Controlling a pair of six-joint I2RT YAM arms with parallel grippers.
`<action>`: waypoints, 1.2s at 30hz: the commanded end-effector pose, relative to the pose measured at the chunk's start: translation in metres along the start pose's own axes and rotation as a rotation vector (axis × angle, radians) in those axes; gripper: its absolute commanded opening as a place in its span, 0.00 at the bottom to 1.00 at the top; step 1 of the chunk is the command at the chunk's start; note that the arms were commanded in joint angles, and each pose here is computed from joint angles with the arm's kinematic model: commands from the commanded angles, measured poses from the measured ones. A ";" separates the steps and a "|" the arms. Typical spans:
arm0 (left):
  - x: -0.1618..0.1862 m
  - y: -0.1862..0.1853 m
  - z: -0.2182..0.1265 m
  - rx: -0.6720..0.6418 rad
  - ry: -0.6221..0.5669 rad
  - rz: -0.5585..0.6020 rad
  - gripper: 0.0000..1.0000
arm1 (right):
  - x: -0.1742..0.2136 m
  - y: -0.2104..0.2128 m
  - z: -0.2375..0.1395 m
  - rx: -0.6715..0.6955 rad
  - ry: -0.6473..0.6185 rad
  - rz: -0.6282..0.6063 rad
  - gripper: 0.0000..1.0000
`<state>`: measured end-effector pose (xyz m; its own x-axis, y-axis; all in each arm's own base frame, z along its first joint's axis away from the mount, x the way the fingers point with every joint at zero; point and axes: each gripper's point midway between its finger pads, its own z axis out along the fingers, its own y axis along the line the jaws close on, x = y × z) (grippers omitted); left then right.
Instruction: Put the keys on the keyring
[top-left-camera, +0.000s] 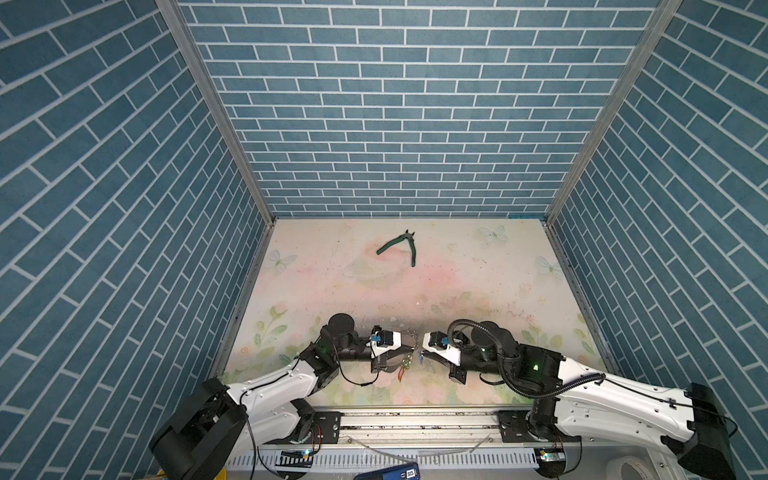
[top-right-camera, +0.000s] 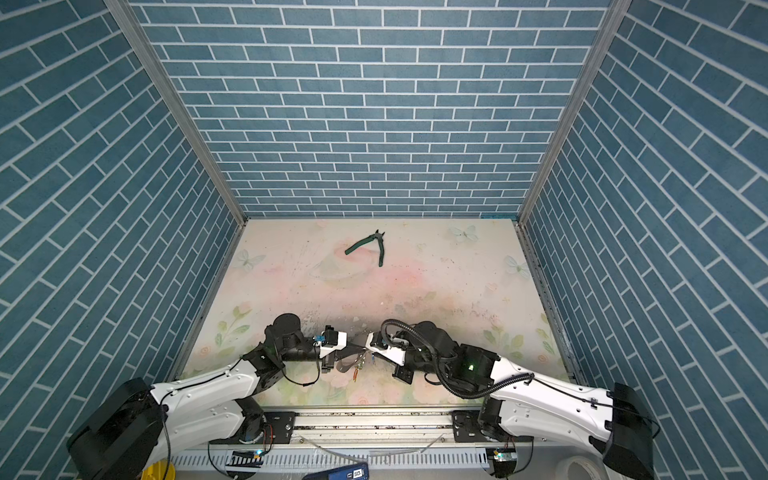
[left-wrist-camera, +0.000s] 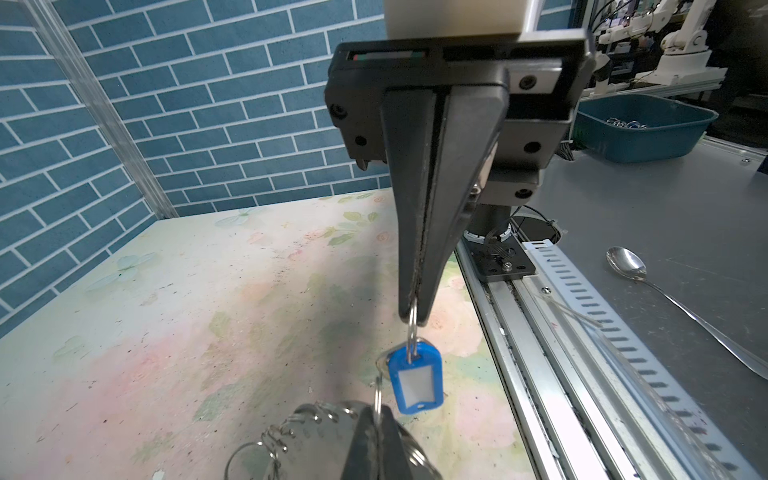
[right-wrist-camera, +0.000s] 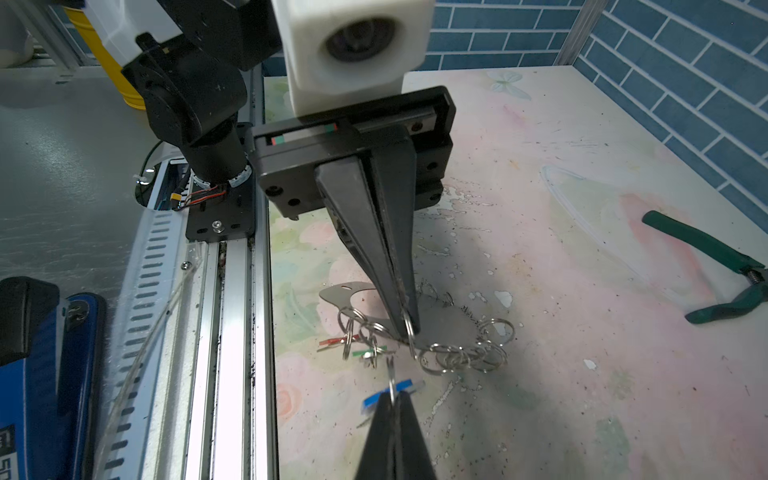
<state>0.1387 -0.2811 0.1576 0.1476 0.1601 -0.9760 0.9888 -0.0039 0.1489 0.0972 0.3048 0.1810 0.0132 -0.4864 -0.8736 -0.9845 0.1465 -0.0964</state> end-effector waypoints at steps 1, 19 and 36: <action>-0.010 -0.005 0.002 0.047 -0.031 0.029 0.00 | -0.029 0.002 -0.004 -0.020 -0.077 -0.056 0.00; -0.014 -0.010 0.004 0.082 -0.045 0.014 0.00 | -0.031 0.000 -0.001 -0.015 -0.080 -0.057 0.00; -0.019 -0.010 0.003 0.081 -0.070 0.019 0.00 | -0.026 -0.001 0.003 -0.007 -0.061 -0.041 0.00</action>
<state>0.1285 -0.2830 0.1544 0.1165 0.1545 -0.9811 0.9922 -0.0617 0.1081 0.0981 0.3123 0.1847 0.0278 -0.4691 -0.8827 -0.9855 0.1349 -0.1027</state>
